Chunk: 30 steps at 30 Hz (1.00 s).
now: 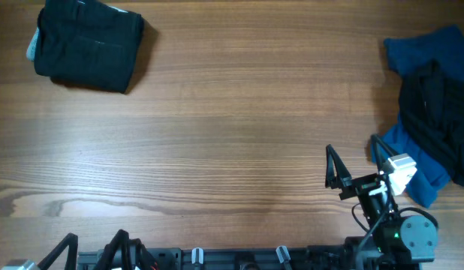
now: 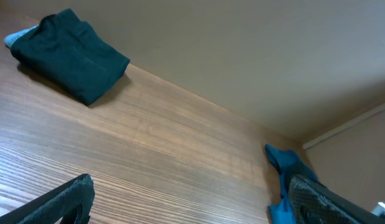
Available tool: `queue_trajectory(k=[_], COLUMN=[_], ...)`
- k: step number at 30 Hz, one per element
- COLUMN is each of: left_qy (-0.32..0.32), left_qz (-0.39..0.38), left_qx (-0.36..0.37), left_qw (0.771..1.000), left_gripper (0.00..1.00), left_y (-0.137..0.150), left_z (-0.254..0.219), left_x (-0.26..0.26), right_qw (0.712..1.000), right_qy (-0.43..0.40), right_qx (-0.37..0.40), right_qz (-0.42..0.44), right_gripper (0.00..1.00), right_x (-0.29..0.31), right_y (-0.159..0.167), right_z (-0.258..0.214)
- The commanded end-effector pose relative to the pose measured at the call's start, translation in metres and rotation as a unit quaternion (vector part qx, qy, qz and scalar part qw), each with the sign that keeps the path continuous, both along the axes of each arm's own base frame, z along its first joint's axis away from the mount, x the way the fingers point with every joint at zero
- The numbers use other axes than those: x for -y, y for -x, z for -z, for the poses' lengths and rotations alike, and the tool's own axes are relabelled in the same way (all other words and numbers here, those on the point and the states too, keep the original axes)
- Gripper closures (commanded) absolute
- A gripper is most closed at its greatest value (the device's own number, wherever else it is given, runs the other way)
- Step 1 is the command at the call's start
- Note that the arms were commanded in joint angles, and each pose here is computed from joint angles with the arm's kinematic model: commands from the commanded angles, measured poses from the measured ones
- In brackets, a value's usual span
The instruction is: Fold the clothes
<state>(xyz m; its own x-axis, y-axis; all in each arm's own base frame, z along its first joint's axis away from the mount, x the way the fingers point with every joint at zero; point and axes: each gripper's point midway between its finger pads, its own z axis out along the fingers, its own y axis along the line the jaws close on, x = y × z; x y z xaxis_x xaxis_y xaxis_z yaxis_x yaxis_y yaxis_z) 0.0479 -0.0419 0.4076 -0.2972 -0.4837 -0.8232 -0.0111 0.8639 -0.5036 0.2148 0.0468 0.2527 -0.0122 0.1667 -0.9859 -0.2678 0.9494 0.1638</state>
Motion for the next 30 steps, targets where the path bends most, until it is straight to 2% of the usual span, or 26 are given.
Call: queue_trajectory(k=[1,19,26,30], left_qy=[-0.009,-0.009,-0.009,-0.009], left_qz=[0.01,0.01,0.01,0.01], left_qx=[0.004,0.004,0.004,0.004], left_qw=[1.0,1.0,1.0,1.0], left_gripper=[0.0,0.0,0.0,0.0], left_y=[0.001,0.001,0.001,0.001], left_z=[-0.001,-0.001,-0.001,-0.001], left_x=[0.003,0.003,0.003,0.003], right_qw=[1.0,0.995,0.996,0.997], right_qy=[0.007,0.021,0.013,0.009], right_qx=[0.004,0.097,0.073,0.028], right_qz=[-0.009,-0.018,0.046,0.076], right_gripper=[0.0,0.0,0.0,0.0], right_x=[-0.003,-0.007,0.015,0.025], right_y=[-0.002,-0.018,-0.026,-0.03], right_z=[0.01,0.027,0.036,0.057])
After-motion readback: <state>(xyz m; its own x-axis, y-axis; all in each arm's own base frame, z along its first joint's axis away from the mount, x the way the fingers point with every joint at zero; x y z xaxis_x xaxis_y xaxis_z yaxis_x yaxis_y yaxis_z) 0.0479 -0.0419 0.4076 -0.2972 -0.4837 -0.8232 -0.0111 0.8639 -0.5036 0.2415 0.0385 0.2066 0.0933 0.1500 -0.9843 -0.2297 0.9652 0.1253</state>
